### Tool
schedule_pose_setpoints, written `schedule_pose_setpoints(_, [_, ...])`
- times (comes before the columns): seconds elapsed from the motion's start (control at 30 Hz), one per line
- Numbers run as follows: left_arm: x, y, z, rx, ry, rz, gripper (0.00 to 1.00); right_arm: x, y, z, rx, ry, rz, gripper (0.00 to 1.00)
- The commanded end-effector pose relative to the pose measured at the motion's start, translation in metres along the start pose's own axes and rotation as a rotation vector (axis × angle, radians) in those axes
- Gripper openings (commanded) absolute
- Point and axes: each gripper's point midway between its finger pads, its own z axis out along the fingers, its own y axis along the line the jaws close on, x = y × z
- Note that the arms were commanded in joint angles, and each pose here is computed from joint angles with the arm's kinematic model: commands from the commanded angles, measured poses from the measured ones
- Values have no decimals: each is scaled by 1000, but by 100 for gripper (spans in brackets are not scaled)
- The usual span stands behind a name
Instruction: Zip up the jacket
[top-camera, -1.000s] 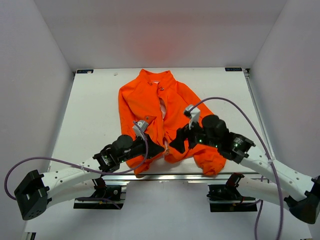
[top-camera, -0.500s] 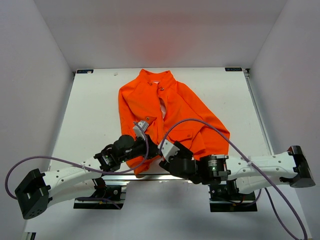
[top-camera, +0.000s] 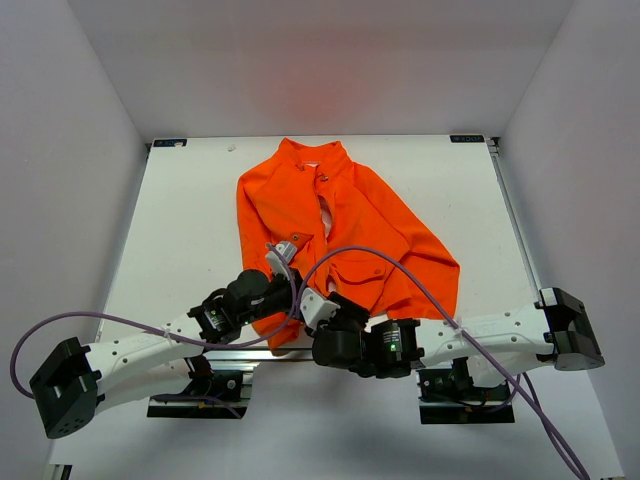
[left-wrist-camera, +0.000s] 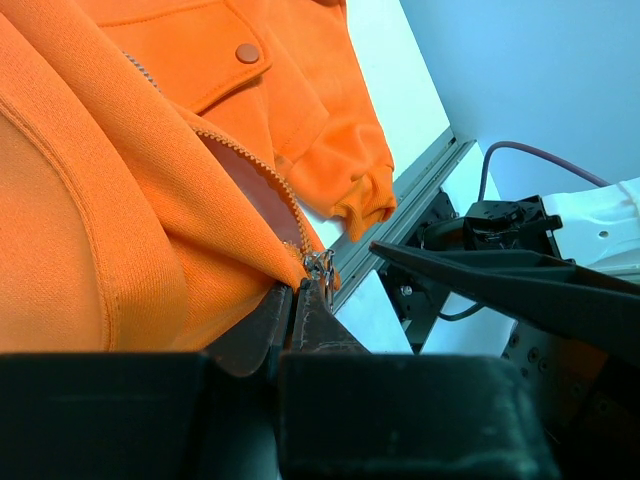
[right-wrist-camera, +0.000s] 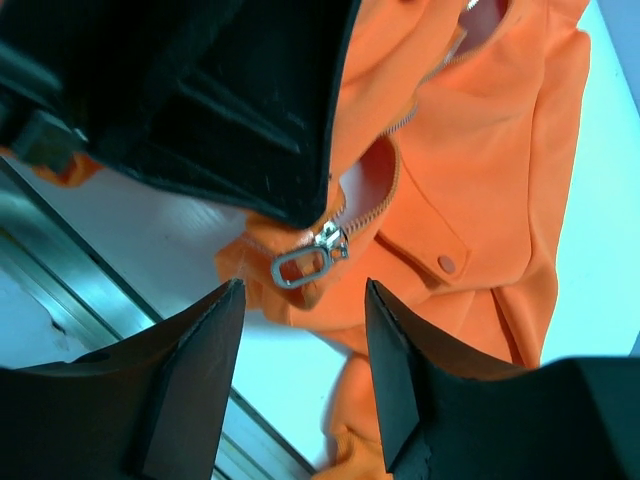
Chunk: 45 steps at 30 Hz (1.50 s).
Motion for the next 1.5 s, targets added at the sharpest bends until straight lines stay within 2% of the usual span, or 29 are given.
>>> schedule_pose_setpoints(0.0, [-9, -25, -2, 78, -3, 2, 0, -30, -3, 0, 31, -94, 69, 56])
schedule_pose_setpoints(0.1, [-9, -24, -2, 70, -2, 3, 0, -35, -4, 2, 38, -116, 70, 47])
schedule_pose_setpoints(0.13, [-10, -25, -2, 70, -2, 3, 0, -37, -4, 2, 39, -120, 69, 39])
schedule_pose_setpoints(0.17, [-10, -24, -3, 69, -1, 4, 0, -38, -4, 2, 41, -123, 68, 36])
schedule_pose_setpoints(0.23, [-9, -24, -3, 69, -1, 4, 0, -35, -6, 4, 47, -112, 59, 41])
schedule_pose_setpoints(0.4, [-9, -24, -3, 70, -2, 5, 0, -25, -4, 6, 28, -72, 34, 42])
schedule_pose_setpoints(0.53, [-9, -24, -4, 69, -1, 3, 0, -20, 4, 7, -14, -57, 18, 48])
schedule_pose_setpoints(0.97, [-9, -24, -4, 68, -2, 4, 0, -4, 2, 13, 35, -2, -15, 52])
schedule_pose_setpoints(1.27, [-9, -24, -5, 74, -3, 4, 0, -5, -12, 15, 85, -6, 28, 41])
schedule_pose_setpoints(1.37, [-8, -23, -4, 69, -1, 4, 0, -6, -10, 13, 55, -12, 36, 32])
schedule_pose_setpoints(1.4, [-8, -23, -4, 69, -1, 4, 0, -9, -9, 12, 41, -25, 47, 26])
schedule_pose_setpoints(1.47, [-7, -23, -4, 69, 4, 6, 0, -10, -4, 10, -2, -33, 50, 23])
